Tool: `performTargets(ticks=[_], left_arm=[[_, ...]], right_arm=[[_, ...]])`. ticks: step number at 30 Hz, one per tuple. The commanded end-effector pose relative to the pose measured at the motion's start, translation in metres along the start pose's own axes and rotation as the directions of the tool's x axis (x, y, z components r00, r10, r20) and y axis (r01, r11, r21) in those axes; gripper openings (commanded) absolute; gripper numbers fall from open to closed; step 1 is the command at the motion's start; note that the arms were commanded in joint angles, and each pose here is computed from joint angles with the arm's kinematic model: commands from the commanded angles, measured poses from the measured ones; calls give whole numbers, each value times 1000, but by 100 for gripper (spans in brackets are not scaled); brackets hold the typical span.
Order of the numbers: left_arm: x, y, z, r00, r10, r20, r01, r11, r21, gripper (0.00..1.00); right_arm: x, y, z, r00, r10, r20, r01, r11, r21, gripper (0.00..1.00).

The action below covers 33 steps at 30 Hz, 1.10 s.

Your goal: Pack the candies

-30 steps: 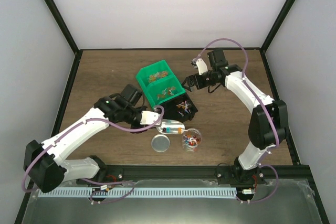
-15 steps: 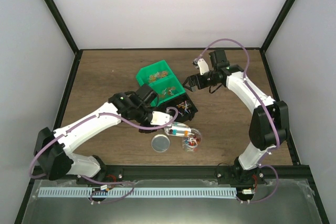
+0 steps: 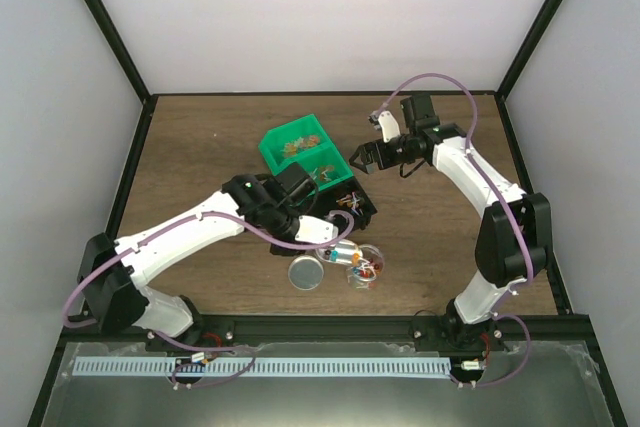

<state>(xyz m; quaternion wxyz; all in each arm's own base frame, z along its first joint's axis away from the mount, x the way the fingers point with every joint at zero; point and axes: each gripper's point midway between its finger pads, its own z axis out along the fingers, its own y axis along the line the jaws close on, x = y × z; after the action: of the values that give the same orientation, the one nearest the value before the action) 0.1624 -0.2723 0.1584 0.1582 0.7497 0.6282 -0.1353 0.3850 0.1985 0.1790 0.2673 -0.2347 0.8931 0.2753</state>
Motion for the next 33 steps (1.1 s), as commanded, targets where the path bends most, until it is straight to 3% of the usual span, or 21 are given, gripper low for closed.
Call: performTargets(ticks=[1,22,26,33], left_arm=[[1,0,-2,998,-2,-61,1,1000,-8,4],[-9,4,-6,980,22,-197,-31,999,-43,4],[-12,4,-18,987,-4,-158,-7,997,-70,4],[-23,28,-59,992,-126,25,129,971,-201,4]], right_arm=[[-6,2,-9,1000,-3,31,4,1000,-9,100],[-9,-2,-15,999,14,51,-12,999,-32,100],[-12,-4,-19,998,11,59,-9,999,-31,100],[-28,-15,-43,989,26,142,-19,999,-49,100]])
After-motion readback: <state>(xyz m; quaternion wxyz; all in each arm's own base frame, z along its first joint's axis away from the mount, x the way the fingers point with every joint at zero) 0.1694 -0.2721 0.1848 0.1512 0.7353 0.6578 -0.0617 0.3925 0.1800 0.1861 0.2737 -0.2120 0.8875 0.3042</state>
